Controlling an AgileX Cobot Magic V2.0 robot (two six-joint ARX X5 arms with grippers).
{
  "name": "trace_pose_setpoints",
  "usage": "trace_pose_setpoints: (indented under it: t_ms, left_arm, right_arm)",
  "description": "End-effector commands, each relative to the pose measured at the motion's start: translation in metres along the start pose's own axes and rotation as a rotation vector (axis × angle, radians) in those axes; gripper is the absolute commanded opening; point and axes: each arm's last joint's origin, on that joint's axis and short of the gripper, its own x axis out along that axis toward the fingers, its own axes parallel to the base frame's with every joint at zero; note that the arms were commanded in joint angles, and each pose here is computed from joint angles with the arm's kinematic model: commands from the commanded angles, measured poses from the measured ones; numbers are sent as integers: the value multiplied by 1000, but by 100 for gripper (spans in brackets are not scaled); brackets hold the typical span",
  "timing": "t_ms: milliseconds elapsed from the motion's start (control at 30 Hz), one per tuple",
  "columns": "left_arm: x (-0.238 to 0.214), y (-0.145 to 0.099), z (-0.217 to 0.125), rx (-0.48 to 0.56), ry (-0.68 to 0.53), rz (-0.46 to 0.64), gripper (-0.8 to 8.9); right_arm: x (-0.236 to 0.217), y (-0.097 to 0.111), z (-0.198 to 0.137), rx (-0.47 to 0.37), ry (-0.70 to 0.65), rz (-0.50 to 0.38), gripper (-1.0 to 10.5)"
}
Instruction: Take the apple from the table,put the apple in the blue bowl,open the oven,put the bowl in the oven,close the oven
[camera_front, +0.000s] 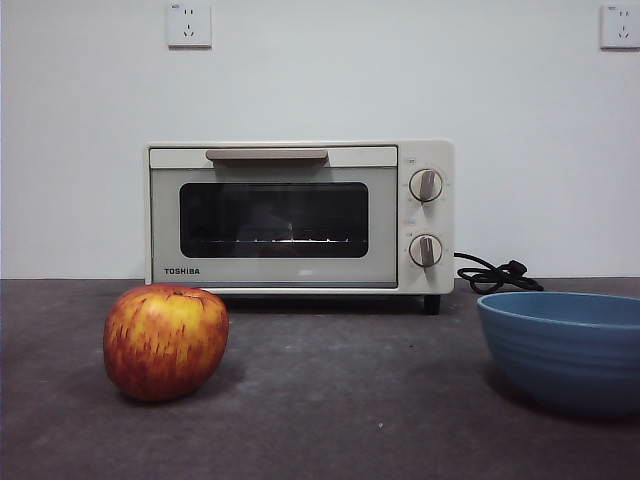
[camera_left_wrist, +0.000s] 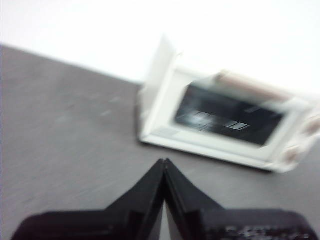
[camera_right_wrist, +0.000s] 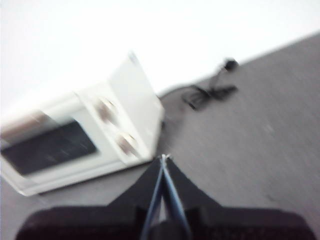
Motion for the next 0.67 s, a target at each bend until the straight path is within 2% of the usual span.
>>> trace_pose_setpoints:
  t_ms: [33,333,500,667]
  left_arm:
    - [-5,-10,17,-73,10,-78,-5]
    - [-17,-35,71,-97,155,-97,-5]
    - [-8,-44,92,-128,302,-135,-5]
    - [9,-50,107,-78,450,-202,-5]
  right_arm:
    - [-7,9,18,41,-7,34,-8]
    - [-21,32,68,-31,170,15,-7]
    - [-16,44,99,-76,257,-8,-1]
    - [-8,54,129,-49,283,-20,-1]
